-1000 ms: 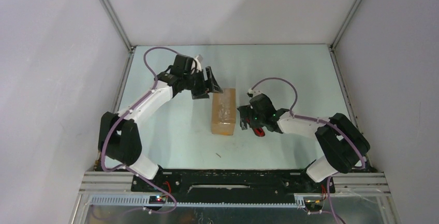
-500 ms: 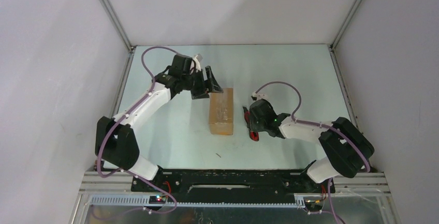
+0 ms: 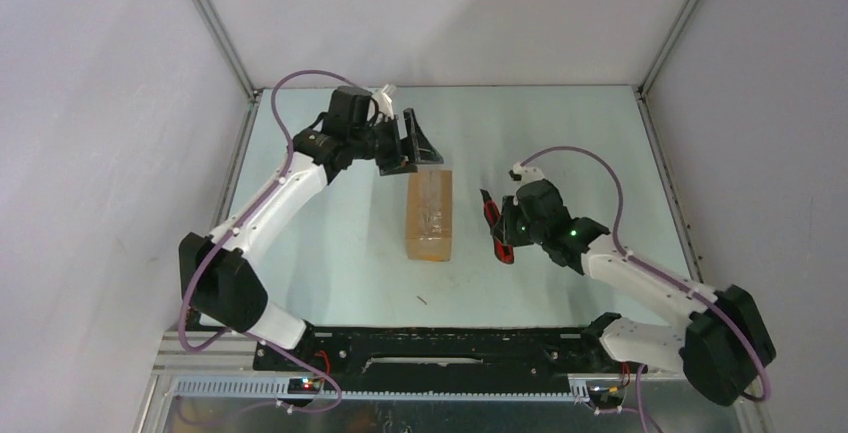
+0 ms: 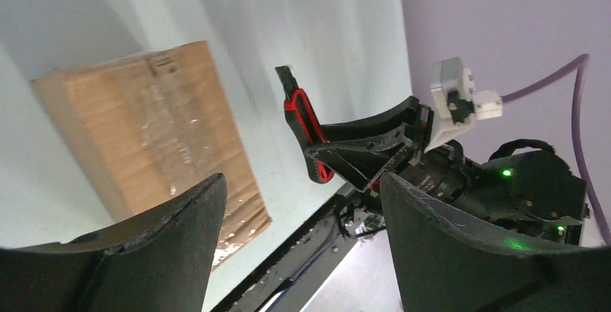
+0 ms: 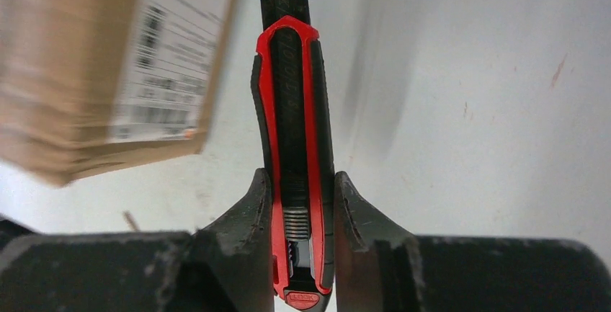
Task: Unpack the express box
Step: Pick up the knife at the center of the board.
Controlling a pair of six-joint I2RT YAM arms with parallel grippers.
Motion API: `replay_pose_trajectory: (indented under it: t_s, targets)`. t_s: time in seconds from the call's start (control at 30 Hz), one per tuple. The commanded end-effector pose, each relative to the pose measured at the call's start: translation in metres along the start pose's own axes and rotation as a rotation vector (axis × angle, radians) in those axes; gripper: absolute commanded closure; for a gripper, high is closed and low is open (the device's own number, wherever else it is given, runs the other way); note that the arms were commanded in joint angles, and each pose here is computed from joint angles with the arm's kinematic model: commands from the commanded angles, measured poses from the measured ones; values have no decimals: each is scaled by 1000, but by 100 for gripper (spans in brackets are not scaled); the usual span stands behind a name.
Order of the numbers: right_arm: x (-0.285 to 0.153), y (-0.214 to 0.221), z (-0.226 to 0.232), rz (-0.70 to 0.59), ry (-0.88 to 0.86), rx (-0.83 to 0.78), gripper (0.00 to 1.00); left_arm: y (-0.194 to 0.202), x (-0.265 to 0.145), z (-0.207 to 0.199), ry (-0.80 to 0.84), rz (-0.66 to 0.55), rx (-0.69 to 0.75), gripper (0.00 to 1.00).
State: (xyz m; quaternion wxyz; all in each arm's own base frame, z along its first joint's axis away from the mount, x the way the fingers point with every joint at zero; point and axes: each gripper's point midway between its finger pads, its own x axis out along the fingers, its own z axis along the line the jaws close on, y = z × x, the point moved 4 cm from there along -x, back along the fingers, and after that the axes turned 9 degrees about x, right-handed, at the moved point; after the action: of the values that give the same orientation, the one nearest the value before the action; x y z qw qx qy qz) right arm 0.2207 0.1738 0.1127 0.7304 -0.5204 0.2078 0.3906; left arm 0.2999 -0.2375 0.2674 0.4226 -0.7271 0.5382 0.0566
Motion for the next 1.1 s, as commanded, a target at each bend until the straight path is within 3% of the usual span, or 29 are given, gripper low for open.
replay_pose_trajectory:
  t_s: [0.0,0.3,0.9,1.07]
  targets:
    - [-40,-44,38,-113,-161,-41,100,-17,-18,-48,155,-53,55,18]
    - [-88,-79,85,-217,-290,-96,100,-2,5,-65,201,-5,33,22]
    - [-100,-91,120,-228,-336,-180,100,20,31,-69,279,79,-21,31]
    - [-102,-94,122,-237,-336,-180,100,29,34,-63,268,103,-38,49]
